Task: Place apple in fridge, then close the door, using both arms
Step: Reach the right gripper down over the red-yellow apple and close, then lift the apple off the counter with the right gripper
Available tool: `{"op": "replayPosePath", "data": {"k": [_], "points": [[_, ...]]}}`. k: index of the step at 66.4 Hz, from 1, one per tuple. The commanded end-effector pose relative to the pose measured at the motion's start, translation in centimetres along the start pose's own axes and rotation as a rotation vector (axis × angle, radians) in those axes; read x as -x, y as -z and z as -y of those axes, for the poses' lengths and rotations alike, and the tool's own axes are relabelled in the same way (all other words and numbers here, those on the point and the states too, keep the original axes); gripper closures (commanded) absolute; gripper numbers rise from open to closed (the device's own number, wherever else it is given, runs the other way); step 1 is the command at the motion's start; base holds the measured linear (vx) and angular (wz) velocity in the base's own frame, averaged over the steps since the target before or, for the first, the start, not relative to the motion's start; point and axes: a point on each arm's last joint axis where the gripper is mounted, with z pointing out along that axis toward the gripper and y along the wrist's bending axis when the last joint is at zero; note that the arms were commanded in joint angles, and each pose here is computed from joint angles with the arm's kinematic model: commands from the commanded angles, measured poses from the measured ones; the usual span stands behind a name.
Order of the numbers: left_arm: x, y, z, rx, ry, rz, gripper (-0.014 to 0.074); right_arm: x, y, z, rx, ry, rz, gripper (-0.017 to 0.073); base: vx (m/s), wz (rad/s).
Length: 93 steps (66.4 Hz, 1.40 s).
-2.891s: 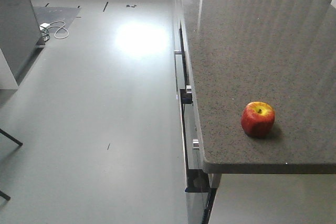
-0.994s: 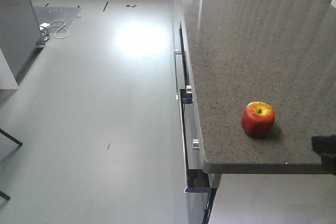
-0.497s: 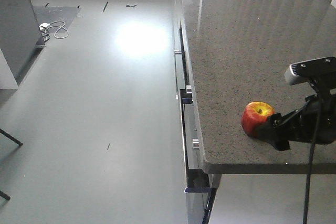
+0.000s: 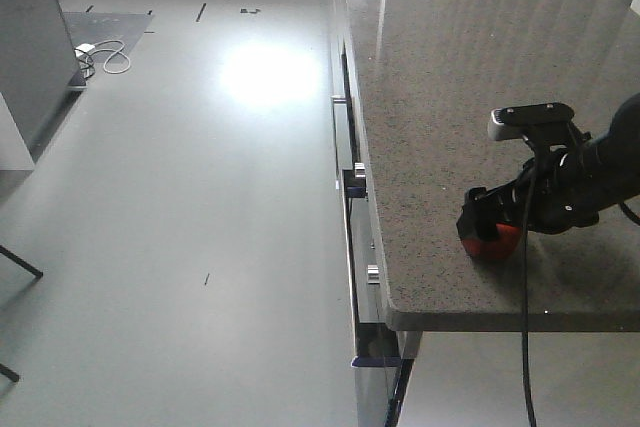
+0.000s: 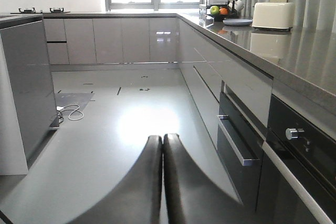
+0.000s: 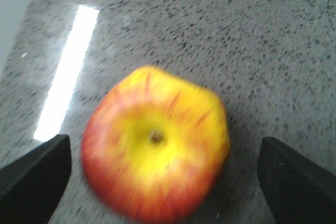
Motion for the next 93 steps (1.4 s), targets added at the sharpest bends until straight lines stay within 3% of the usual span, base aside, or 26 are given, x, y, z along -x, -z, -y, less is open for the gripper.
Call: {"op": "replayPosePath", "data": {"k": [1,13,31,44,54,70,75,93], "points": [[1.3,0.2,0.1,-0.009,0.006,0.106,0.0600,2.0,0.7,0.3,-0.027,0.005,0.091,-0.0136,0.00,0.00],[1.3,0.2,0.1,-0.009,0.006,0.106,0.0600,2.2,-0.4,0.4,-0.024,0.007,0.067,-0.0076,0.00,0.00],[1.3,0.2,0.1,-0.009,0.006,0.106,0.0600,2.3,-0.4,0.4,-0.022,0.005,0.066,0.0183,0.00,0.00],[1.3,0.2,0.1,-0.009,0.006,0.106,0.0600,2.7,1.5,0.2,-0.028,0.006,0.134,0.0326,0.00,0.00],[1.3,0.2,0.1,-0.009,0.006,0.106,0.0600,2.2,4.3,-0.7,0.019,-0.016,0.140,0.0404,0.00,0.00],[1.3,0.2,0.1,-0.009,0.006,0.106,0.0600,-0.1,10.5,-2.5,0.090,-0.014,0.212,0.0441,0.00,0.00],[1.3,0.2,0.1,-0.009,0.006,0.106,0.0600,-1.8,11.8,-3.1,0.107,-0.024,0.254,0.0442,0.00,0.00],[1.3,0.2,0.1,-0.009,0.006,0.106,0.0600,-8.6,15.6,-4.8,0.141,0.027,0.337,0.0440,0.00,0.00]]}}
